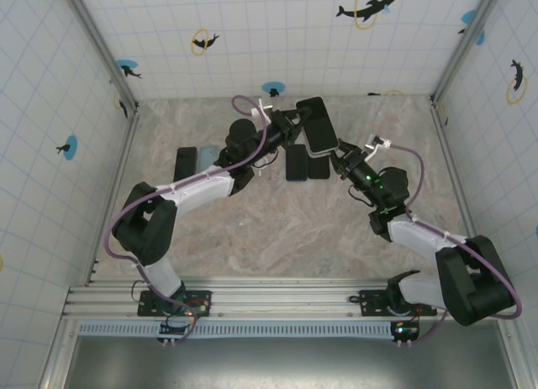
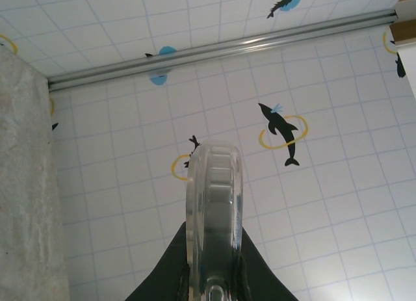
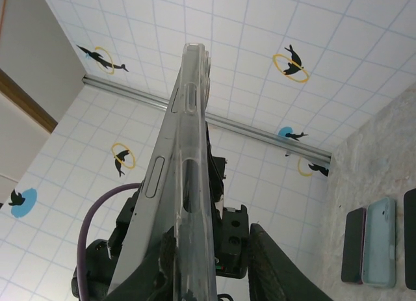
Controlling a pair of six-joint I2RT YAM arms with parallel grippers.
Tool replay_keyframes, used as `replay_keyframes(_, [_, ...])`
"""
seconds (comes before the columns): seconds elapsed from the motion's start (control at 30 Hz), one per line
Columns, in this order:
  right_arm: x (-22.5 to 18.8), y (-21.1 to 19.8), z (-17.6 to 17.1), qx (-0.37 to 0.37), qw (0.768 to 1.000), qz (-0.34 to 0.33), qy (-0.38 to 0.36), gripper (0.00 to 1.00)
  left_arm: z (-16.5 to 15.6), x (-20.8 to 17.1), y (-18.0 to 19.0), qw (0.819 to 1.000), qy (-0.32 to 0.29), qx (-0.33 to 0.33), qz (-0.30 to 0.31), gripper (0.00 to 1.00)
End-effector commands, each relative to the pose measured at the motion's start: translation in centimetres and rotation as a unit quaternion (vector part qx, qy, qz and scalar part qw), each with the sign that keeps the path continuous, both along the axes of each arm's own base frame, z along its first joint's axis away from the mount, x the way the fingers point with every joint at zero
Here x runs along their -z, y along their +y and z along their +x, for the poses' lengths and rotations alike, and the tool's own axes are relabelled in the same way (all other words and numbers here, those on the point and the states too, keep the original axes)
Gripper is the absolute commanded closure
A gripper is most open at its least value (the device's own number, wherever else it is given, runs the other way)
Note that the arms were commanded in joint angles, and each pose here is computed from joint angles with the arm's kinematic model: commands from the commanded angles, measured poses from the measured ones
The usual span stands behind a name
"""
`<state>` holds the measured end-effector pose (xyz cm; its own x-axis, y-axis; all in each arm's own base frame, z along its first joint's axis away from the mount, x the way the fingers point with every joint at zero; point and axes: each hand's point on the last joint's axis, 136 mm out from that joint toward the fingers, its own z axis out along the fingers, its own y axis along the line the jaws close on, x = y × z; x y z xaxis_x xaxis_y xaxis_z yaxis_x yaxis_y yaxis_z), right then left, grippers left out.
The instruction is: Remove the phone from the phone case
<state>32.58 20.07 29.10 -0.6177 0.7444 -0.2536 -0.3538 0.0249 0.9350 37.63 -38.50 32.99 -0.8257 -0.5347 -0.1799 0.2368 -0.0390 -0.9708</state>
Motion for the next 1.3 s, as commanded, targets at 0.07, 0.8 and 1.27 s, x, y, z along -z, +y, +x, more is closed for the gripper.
replay_keyframes(0.07, [-2.8,0.2,-0.1,-0.004,0.999,0.029,-0.034,0.79,-0.9,-2.6,-0.8,0.999,-0.026,0.020,-0.028,0.92])
replay_keyframes(0.8, [0.0,-2.6,0.8,0.062,0.996,0.058,0.023,0.98,-1.6,0.5,0.8,0.997,0.011,0.006,0.074,0.34])
replay_keyframes(1.27, [2.6,-5.5,1.5,0.154,0.986,0.019,0.058,0.97,-6.1,3.0,1.1,0.993,0.090,0.017,0.079,0.36])
